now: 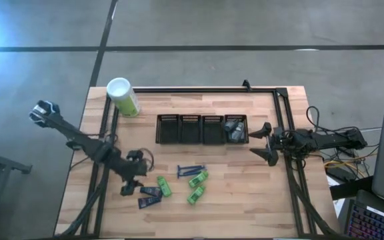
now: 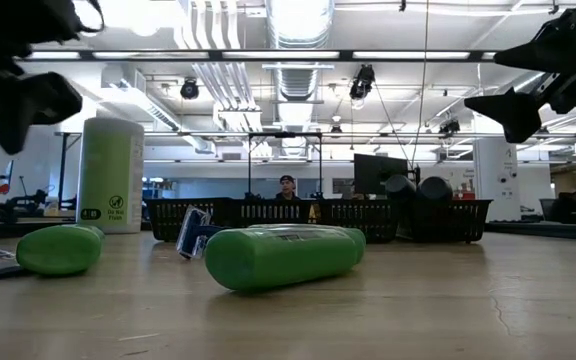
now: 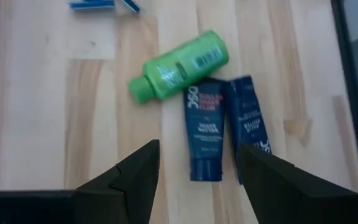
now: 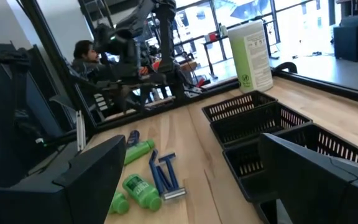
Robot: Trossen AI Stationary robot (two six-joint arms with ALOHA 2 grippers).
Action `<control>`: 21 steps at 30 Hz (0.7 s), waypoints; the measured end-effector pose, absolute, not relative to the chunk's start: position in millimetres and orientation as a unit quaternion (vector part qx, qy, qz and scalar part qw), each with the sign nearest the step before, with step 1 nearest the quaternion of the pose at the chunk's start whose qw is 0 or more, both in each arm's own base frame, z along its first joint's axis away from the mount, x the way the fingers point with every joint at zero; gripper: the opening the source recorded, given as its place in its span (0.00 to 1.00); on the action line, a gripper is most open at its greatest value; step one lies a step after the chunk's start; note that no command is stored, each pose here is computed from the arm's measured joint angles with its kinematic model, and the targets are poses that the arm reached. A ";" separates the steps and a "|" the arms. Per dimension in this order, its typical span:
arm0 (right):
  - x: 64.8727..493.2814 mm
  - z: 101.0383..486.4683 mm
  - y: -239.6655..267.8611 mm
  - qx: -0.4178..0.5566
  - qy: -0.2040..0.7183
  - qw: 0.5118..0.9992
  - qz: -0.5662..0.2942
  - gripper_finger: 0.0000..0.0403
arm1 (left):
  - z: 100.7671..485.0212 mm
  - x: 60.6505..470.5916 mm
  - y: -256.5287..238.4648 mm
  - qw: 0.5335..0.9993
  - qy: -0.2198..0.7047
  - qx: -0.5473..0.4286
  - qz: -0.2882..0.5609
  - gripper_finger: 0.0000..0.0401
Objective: Pick & Place Travel size toiletries
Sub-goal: Put the blue shave cream into the left black bin
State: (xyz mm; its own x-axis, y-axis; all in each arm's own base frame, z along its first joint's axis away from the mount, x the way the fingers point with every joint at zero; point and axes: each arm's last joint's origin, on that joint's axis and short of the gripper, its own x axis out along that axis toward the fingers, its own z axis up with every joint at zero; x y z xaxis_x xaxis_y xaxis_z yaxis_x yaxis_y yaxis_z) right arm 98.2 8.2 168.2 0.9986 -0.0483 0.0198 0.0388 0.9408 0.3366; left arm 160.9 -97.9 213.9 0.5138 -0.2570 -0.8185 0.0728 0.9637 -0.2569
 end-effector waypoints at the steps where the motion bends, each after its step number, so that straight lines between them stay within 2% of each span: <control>1: 98.2 168.2 8.2 0.171 -0.014 0.985 -0.022 0.90 | 212.7 159.6 -103.4 0.865 0.485 -0.087 -0.094 0.54; 10: 98.2 168.2 8.1 0.171 -0.014 0.985 -0.022 0.90 | 190.9 166.1 -139.6 0.836 0.539 -0.037 -0.096 0.54; 15: 98.2 168.2 8.2 0.171 -0.014 0.985 -0.022 0.90 | 176.9 172.3 -145.4 0.816 0.572 -0.052 -0.068 0.54; 21: 98.2 168.2 8.2 0.171 -0.014 0.985 -0.022 0.90 | 175.4 173.5 -146.0 0.817 0.571 -0.057 -0.057 0.54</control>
State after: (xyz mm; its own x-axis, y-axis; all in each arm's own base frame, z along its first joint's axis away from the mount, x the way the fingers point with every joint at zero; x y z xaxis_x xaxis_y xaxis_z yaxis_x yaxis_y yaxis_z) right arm 98.2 8.2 168.2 0.9987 -0.0480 0.0198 0.0385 0.9408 0.3366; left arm 173.5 -146.0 175.4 0.3422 -0.1585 -0.9262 0.0290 0.9870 -0.1582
